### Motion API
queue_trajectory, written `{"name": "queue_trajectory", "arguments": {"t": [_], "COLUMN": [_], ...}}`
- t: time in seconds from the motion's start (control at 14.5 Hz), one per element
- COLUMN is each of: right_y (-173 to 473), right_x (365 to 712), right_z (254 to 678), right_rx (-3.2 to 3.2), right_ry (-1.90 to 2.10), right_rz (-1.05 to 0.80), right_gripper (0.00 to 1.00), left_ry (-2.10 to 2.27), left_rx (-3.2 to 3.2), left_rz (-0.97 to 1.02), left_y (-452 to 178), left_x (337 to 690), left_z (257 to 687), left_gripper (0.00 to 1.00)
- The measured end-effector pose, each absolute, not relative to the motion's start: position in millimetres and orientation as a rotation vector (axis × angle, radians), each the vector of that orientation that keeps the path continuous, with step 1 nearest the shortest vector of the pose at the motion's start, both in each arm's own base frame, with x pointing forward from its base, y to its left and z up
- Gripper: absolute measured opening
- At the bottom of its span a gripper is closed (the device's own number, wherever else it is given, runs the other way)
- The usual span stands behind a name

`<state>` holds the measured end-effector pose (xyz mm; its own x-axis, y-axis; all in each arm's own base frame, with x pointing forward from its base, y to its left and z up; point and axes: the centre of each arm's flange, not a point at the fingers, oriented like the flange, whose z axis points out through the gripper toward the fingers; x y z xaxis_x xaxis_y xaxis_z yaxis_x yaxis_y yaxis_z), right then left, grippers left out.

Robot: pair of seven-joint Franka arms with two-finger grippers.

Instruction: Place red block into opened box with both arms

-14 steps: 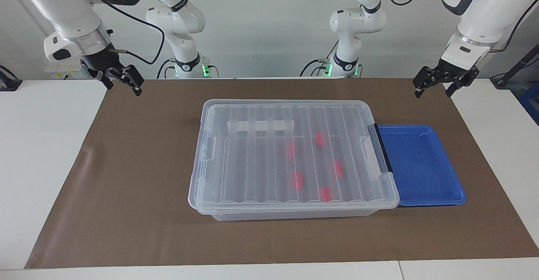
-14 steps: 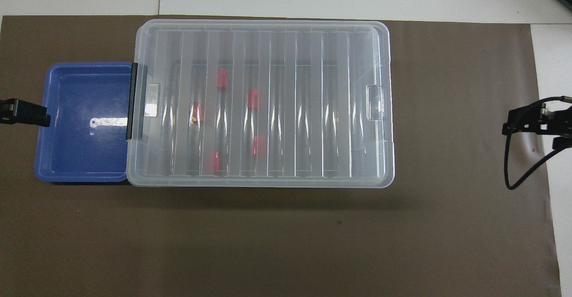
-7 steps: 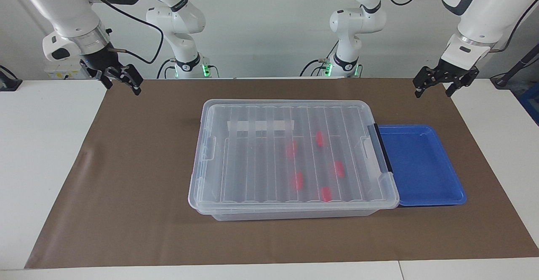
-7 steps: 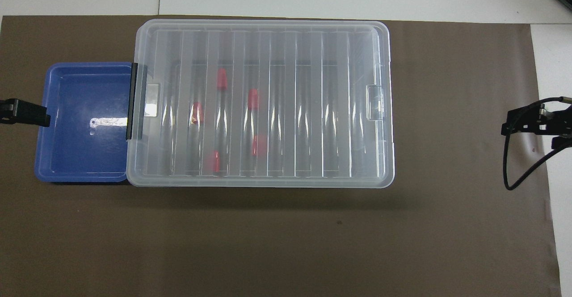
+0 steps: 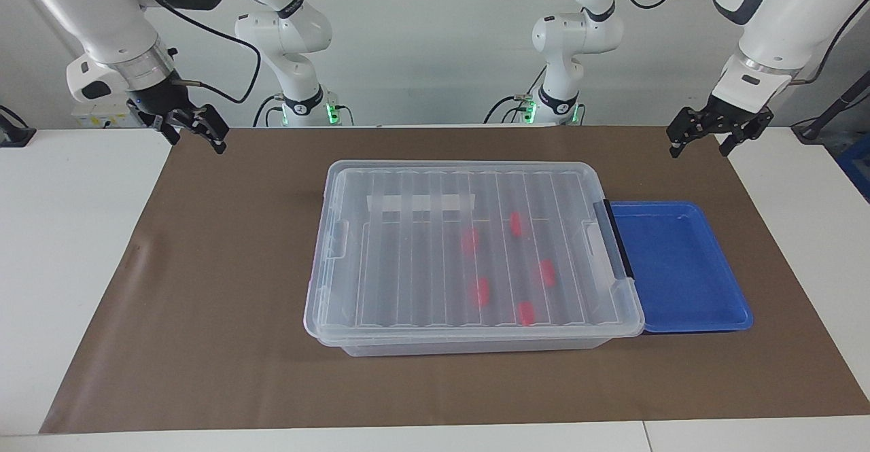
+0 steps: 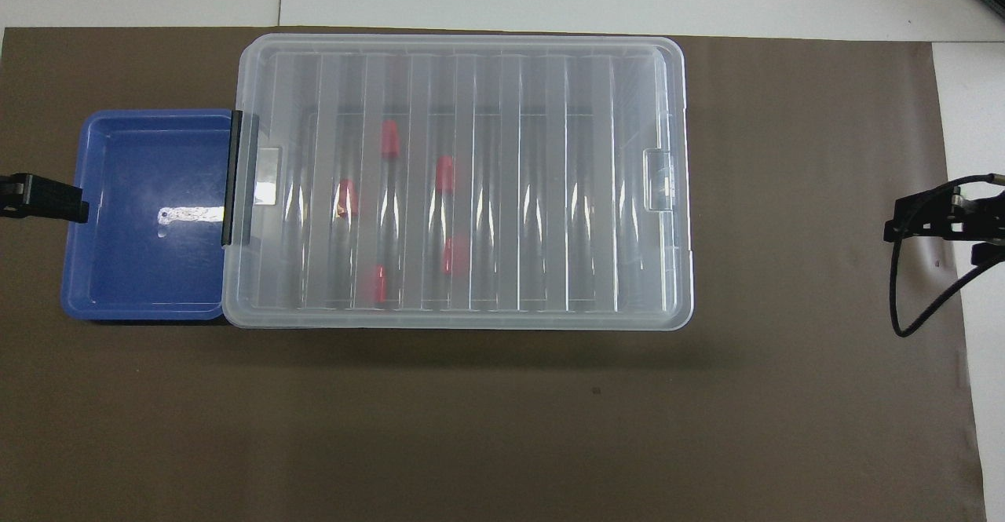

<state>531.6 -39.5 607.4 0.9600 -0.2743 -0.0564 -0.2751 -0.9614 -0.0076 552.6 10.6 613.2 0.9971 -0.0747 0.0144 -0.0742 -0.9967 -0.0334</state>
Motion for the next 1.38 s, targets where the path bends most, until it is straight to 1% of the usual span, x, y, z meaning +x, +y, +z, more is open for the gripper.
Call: {"name": "queue_trajectory", "arguments": {"t": [0.28,0.55,0.9,1.38], "right_y": [-36,-29,-28,-11], "right_x": [529,535,533,535], "right_z": [610,617,610,611], "right_rx": [-3.107,-3.112,-3.153,-3.208], "right_ry": [0.380,0.334,0.154,0.072], "right_rz": [0.110,0.042,0.088,0.070], "right_gripper": [1.00,1.00,1.00,1.00], "left_ry": [0.116,0.116,0.116,0.116], "left_rx": [-3.107,-3.107,-3.107,-3.107], "left_rz": [-0.024,-0.024,-0.024,-0.024], "left_y": [11,11,11,11], "left_x": [553,553,553,553], "left_z": [613,613,613,613], "left_gripper": [1.00,1.00,1.00,1.00]}}
